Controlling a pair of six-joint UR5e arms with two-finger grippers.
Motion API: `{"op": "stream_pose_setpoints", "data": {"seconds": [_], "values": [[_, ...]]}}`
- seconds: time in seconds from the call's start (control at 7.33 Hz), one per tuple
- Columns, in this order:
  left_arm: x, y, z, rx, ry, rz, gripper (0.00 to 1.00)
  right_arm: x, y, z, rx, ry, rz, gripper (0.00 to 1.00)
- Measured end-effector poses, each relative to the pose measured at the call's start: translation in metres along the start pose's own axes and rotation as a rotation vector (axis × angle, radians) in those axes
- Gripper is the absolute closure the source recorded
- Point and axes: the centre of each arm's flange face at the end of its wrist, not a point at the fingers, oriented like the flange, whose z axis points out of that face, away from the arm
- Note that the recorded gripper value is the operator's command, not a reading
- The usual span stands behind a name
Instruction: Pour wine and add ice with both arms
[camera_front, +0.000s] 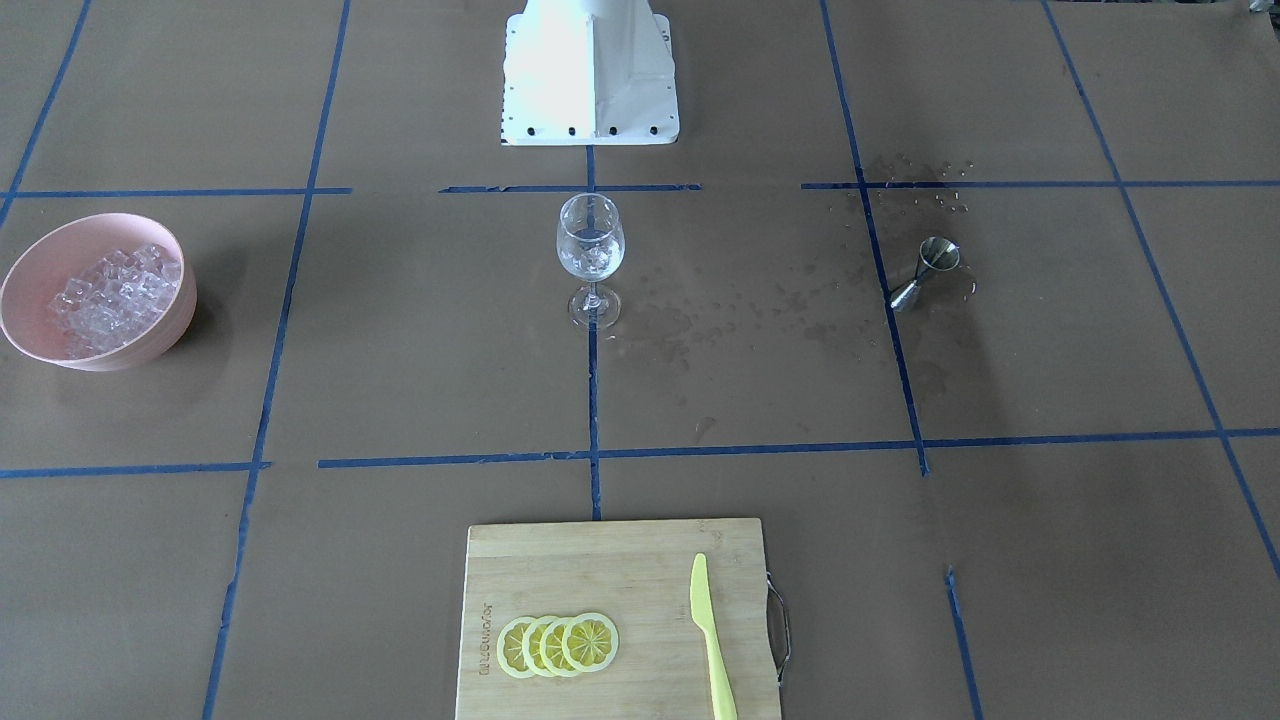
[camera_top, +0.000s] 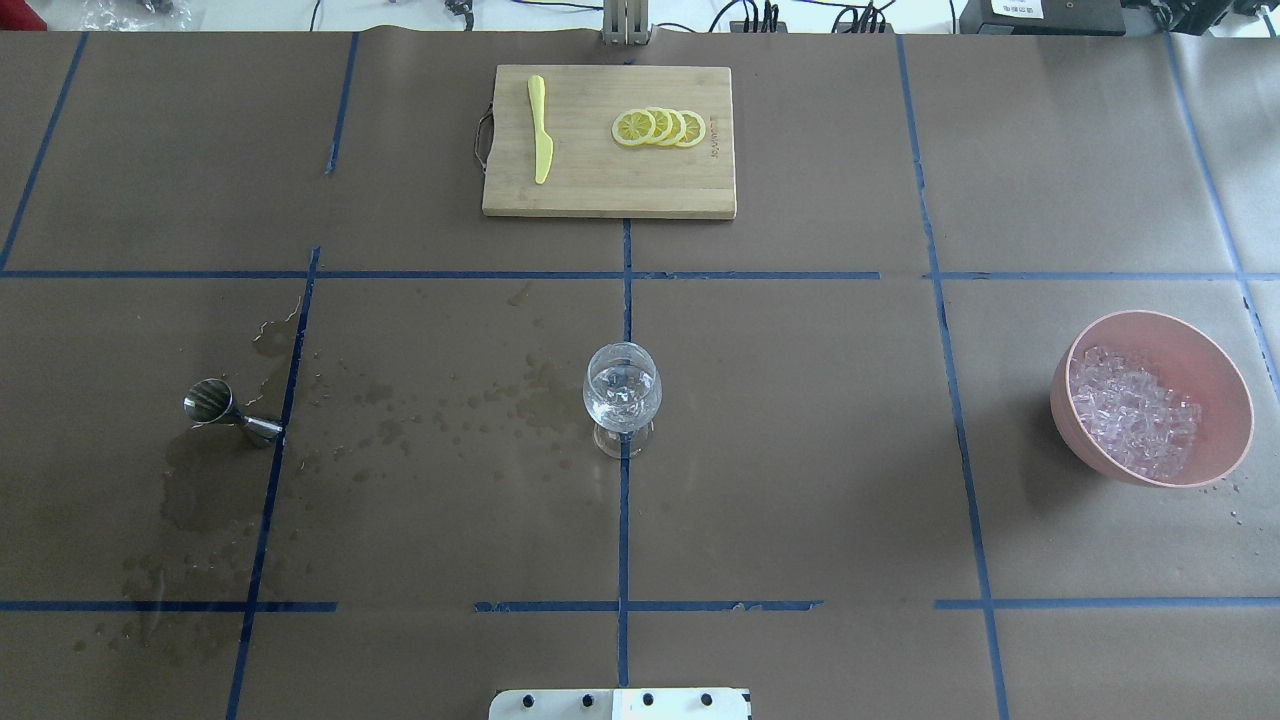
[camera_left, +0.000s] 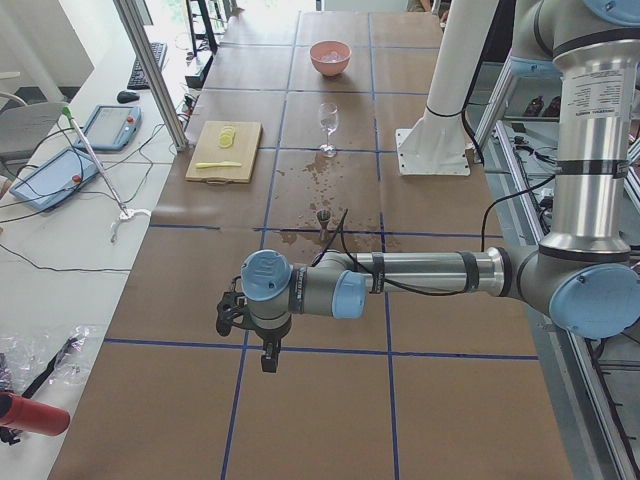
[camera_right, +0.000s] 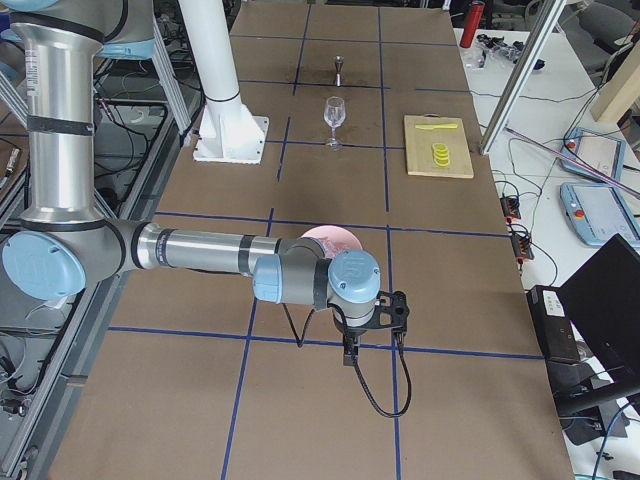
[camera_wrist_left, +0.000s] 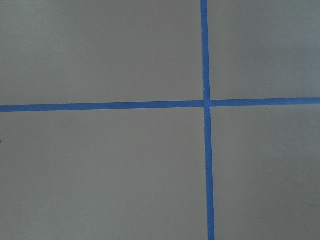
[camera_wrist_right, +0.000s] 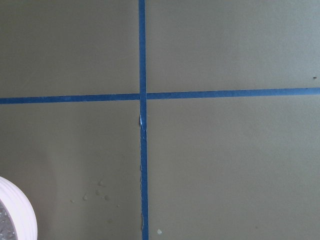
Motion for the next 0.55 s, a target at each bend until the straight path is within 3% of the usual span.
{"op": "stream_pose_setpoints", "data": {"seconds": [0.55], "values": [[-0.0019, 0.0007, 0.0030, -0.006, 0.000, -0.003, 0.00, 0.0000, 0.0000, 0.0000, 0.000, 0.000, 0.000, 0.00]]}}
